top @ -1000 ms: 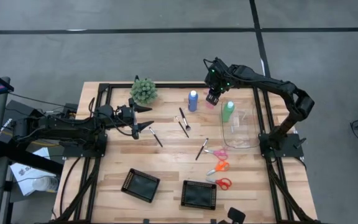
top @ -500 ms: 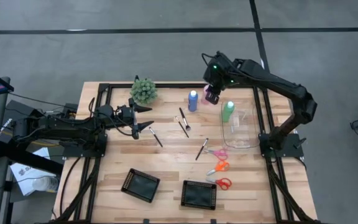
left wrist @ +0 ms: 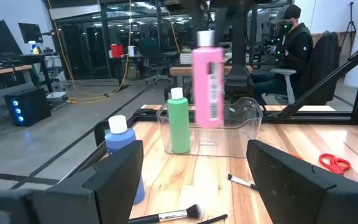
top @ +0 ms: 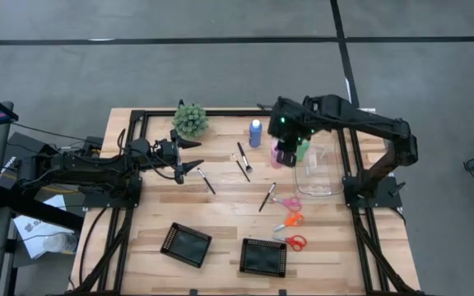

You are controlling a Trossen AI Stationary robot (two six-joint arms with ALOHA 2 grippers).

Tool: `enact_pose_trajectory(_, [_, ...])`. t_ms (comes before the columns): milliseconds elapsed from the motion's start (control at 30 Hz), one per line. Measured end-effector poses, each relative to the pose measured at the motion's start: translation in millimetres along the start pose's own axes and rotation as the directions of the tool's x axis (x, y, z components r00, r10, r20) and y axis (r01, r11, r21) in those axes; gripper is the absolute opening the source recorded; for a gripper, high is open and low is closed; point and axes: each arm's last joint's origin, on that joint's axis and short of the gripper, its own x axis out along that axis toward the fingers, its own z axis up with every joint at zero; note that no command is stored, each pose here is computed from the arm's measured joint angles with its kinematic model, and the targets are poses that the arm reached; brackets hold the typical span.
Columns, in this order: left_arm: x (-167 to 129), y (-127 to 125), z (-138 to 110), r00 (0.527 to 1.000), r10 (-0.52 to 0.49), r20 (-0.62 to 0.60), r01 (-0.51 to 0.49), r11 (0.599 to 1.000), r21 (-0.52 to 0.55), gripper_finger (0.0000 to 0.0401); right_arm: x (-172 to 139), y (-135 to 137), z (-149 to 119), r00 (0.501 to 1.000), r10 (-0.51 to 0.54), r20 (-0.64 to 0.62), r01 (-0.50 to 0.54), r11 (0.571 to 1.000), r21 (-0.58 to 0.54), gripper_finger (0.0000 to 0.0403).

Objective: Pick & Place Paint Supplies
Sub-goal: Put the pink paint bottle into the transparent bin

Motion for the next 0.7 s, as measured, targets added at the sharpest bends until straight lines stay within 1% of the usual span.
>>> enact_pose_trajectory(233, [0.0, 0.0, 0.0, 1.0, 0.0, 0.0, 0.0, 1.0, 0.0, 0.028, -5.7, 41.5, -5.0, 1.0, 0.008, -0.006, -0.009, 0.999, -0.045, 0.0107])
enact_pose_trajectory(367, [0.0, 0.0, 0.1, 1.0, 0.0, 0.001, 0.0, 1.0, 0.0, 0.028, -8.3, 59.4, -8.1, 0.998, -0.068, 0.02, 0.068, 0.998, -0.009, 0.0107])
enact_pose_trajectory(467, [0.0, 0.0, 0.2, 1.0, 0.0, 0.002, 0.0, 1.0, 0.0, 0.028, -10.2, 69.8, -11.0, 0.993, -0.109, 0.034, 0.107, 0.993, 0.044, 0.0107])
enact_pose_trajectory(567, [0.0, 0.0, 0.2, 1.0, 0.0, 0.002, 0.0, 1.0, 0.0, 0.028, -11.8, 77.3, -17.8, 0.991, -0.13, 0.0, 0.13, 0.989, 0.07, 0.0107])
enact_pose_trajectory(700, [0.0, 0.0, 0.3, 1.0, 0.0, 0.003, 0.0, 1.0, 0.0, 0.028, -14.2, 80.3, -29.1, 0.978, -0.193, -0.075, 0.2, 0.975, 0.097, 0.0107])
